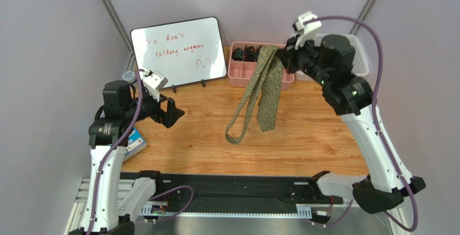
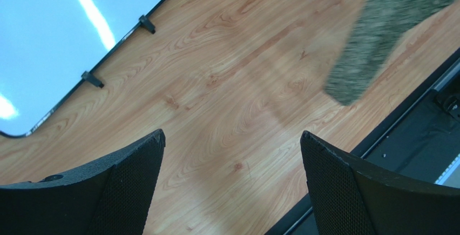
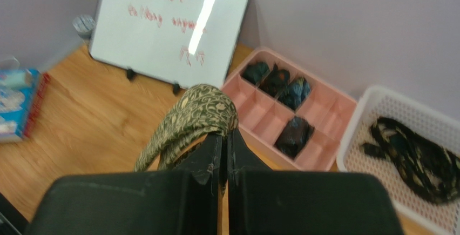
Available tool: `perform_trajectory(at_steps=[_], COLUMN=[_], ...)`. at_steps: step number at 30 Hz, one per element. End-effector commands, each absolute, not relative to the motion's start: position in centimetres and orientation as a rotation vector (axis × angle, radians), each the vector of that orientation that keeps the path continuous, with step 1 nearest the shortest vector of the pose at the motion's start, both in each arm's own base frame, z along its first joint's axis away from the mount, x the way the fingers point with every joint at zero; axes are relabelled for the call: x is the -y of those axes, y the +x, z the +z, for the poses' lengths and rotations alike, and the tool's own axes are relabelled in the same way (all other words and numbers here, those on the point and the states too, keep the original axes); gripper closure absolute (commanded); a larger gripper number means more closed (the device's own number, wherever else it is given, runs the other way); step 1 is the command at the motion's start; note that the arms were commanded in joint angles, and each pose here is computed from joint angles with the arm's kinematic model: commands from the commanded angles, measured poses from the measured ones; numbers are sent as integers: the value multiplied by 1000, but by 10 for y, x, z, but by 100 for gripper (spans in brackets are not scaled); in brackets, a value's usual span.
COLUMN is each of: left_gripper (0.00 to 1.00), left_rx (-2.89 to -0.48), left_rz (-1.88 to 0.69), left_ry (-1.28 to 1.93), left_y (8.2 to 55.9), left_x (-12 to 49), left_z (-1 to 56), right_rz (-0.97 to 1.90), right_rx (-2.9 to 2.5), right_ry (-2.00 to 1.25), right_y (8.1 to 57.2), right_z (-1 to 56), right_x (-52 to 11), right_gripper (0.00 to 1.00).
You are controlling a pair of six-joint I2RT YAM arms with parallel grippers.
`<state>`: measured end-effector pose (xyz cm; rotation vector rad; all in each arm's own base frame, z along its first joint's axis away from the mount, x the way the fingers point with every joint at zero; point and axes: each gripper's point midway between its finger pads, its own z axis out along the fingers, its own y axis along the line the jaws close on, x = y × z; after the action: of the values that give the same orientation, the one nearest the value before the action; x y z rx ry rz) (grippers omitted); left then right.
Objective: Roll the ties
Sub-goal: Close the tie at the center of the board.
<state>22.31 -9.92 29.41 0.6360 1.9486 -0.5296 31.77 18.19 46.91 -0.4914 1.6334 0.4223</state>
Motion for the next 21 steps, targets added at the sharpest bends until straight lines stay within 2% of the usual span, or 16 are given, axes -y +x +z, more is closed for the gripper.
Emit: perform_trajectory(at_steps=[1, 2, 3, 4, 7, 10, 14, 21], left_gripper=[1, 1, 1, 1, 1, 0, 4, 15], left_rx=[-1853, -1848, -1856, -1810, -1884, -1933, -1937, -1967], left_rz=[-592, -614, -649, -662, -711, -701, -671, -758], left_ry=[863, 907, 946, 1028, 1135, 1242, 1218, 1250], left_y=[201, 196, 193, 190, 187, 196, 242, 303], left_x=[113, 116, 119, 122, 128, 135, 147, 203], left_z=[280, 273, 260, 253, 211, 174, 152, 151], right_rz=[187, 148, 109, 56, 2, -29, -35, -41], right_rx=[-1710, -1701, -1788, -1791, -1859, -1858, -1869, -1916], right_ry=[-726, -791, -864, -972, -1095, -1167, -1223, -1255], right_y=[298, 286, 283, 278, 264, 257, 248, 239], right_z=[364, 341, 285, 262, 208, 190, 178, 163], right_x=[-152, -144, -139, -134, -121, -115, -111, -104], right_gripper=[100, 100, 100, 100, 100, 100, 100, 100])
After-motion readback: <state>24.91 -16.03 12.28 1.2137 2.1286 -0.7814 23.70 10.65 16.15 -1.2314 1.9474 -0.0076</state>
